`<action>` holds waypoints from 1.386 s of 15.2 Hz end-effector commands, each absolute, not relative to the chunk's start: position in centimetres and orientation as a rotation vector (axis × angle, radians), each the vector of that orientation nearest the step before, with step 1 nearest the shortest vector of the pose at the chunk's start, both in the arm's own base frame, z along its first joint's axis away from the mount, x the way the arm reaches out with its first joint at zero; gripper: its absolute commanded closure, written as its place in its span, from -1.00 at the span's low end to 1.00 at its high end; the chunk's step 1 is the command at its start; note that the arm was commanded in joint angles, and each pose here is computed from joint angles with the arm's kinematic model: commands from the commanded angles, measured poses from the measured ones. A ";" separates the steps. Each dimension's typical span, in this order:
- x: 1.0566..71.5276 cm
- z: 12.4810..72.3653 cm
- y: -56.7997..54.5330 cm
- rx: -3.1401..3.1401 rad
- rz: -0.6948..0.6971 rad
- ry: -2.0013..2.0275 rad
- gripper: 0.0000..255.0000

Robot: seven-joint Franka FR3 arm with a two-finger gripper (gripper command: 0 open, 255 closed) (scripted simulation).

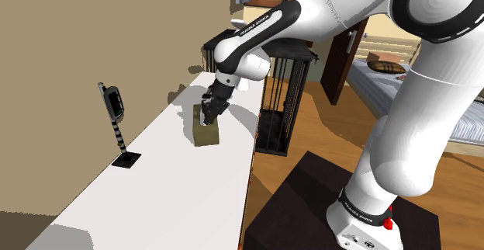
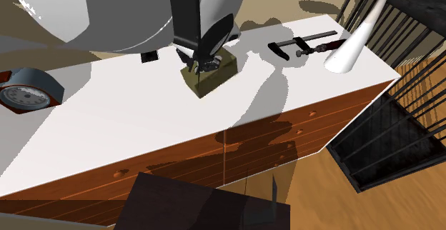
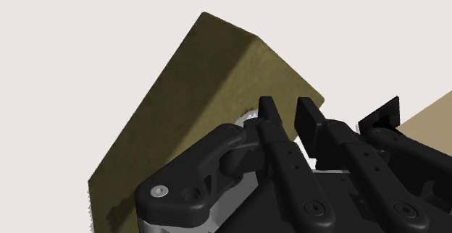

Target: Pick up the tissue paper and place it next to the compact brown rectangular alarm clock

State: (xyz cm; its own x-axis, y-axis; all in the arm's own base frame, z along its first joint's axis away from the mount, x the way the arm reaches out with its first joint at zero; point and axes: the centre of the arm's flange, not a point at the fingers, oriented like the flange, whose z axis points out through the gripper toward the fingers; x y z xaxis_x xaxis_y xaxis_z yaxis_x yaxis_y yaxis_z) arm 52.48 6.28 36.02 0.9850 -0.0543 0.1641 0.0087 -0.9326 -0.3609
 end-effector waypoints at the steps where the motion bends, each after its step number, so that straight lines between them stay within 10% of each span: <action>1: 52.5 35.9 6.2 -2.763 -0.241 0.035 1.00; 21: 52.5 43.3 6.2 -2.763 -0.241 0.035 1.00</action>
